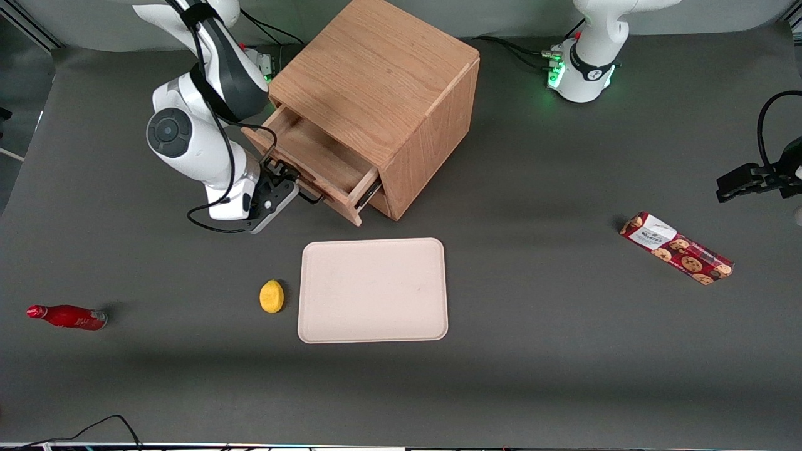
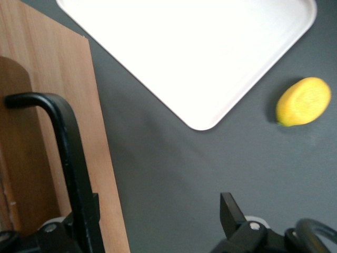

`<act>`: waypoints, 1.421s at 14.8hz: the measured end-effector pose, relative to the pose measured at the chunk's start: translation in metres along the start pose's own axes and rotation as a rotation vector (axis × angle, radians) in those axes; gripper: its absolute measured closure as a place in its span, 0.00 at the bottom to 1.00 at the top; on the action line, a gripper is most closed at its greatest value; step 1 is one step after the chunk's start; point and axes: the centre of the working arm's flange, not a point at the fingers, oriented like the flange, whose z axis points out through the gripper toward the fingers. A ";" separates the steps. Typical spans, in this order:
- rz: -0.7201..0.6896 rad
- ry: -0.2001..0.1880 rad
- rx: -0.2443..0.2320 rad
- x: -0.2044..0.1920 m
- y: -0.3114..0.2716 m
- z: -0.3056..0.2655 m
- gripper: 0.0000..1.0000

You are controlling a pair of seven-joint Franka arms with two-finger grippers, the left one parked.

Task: Open upper drawer
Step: 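Pull the upper drawer handle outward with the right gripper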

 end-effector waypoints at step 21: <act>0.109 0.066 -0.093 -0.014 0.107 -0.021 0.00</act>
